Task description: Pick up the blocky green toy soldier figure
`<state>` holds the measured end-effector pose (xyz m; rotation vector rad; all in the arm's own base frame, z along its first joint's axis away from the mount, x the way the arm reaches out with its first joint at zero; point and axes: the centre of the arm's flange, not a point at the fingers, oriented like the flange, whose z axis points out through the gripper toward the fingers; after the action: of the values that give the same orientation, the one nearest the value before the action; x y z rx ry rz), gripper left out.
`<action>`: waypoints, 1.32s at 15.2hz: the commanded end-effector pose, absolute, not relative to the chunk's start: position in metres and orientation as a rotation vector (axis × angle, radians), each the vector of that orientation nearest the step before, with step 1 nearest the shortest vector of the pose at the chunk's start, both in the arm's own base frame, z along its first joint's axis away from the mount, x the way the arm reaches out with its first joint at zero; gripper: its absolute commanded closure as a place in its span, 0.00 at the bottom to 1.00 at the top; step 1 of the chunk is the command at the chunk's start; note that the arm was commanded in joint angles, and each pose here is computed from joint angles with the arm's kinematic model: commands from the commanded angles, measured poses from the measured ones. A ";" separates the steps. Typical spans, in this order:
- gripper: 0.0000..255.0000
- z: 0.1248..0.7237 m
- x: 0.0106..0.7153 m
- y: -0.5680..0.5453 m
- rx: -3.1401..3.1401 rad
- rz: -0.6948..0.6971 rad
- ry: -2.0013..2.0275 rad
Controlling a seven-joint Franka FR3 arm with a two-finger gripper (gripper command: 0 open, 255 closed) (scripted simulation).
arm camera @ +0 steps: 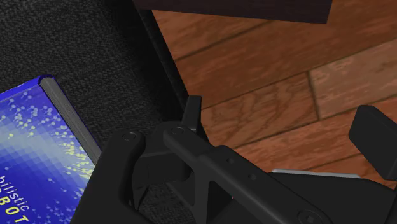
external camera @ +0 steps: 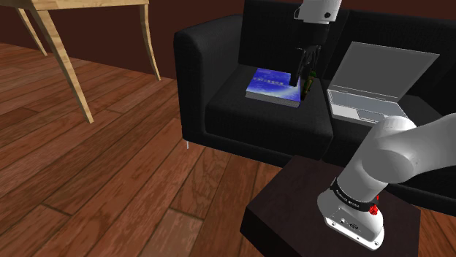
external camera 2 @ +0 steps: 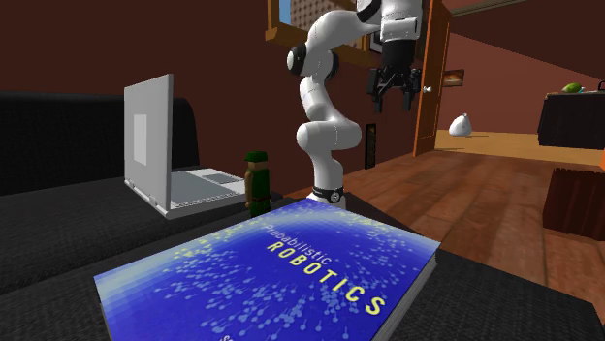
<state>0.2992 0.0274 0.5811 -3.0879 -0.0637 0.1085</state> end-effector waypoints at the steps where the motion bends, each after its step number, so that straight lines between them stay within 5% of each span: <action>1: 0.00 0.581 0.299 0.027 -3.088 0.109 -0.064; 20: 0.00 0.545 0.355 -0.221 -3.038 0.056 -0.032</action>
<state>0.3537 -0.2083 0.5480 -3.0394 -0.0325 0.0588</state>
